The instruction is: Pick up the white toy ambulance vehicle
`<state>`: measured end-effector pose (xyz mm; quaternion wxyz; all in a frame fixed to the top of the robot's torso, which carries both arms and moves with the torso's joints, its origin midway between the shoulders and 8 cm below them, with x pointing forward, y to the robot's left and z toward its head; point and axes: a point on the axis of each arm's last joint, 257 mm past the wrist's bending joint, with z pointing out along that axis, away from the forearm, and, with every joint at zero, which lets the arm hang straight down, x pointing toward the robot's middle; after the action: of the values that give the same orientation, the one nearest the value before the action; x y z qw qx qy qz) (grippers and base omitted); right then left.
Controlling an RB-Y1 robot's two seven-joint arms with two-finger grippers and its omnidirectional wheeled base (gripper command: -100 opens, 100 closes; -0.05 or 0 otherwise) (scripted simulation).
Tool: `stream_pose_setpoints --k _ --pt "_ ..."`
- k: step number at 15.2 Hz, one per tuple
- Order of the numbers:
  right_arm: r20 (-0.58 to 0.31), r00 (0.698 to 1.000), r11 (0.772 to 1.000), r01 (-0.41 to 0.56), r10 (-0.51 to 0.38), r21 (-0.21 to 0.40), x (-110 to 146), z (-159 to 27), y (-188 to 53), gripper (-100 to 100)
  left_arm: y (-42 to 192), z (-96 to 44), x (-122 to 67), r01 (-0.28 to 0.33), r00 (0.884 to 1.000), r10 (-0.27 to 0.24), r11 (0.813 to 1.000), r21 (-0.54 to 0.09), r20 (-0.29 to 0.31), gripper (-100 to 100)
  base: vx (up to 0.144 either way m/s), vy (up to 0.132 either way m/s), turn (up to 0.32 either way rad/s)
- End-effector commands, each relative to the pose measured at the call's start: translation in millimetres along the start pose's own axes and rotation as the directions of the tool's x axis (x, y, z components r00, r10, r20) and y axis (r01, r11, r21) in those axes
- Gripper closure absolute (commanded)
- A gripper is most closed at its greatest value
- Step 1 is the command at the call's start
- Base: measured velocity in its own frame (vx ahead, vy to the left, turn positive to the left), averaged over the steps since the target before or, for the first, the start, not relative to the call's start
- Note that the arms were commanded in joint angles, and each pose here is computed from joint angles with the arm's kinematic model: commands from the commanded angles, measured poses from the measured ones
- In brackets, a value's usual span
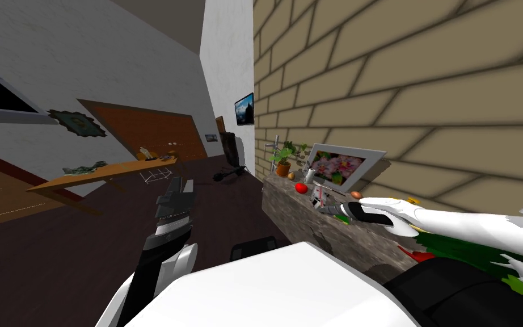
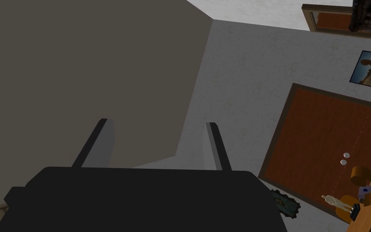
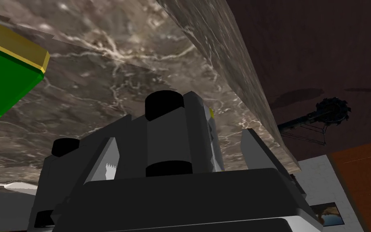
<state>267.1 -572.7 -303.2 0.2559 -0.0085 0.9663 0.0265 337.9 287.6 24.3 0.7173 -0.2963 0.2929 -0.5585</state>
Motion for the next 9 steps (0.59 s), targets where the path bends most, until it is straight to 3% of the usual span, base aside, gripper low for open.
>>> stream_pose_setpoints --k 1,2,9 --pt "0.000 1.000 1.000 0.000 0.000 0.000 0 0.0 0 -100 0 0.0 0.0 0.000 1.000 0.000 1.000 0.000 0.000 0 0.027 -0.008 0.025" --pt "0.000 1.000 1.000 0.000 0.000 0.001 1 0.6 0 100 0 0.0 0.0 0.000 1.000 0.000 1.000 0.000 0.000 0 0.009 -0.003 0.002" --pt "-0.002 1.000 1.000 0.007 -0.007 -0.001 -7 -5.2 2 100 0 0.0 0.0 0.000 1.000 0.000 1.000 0.000 0.000 0 -0.014 0.000 -0.033"
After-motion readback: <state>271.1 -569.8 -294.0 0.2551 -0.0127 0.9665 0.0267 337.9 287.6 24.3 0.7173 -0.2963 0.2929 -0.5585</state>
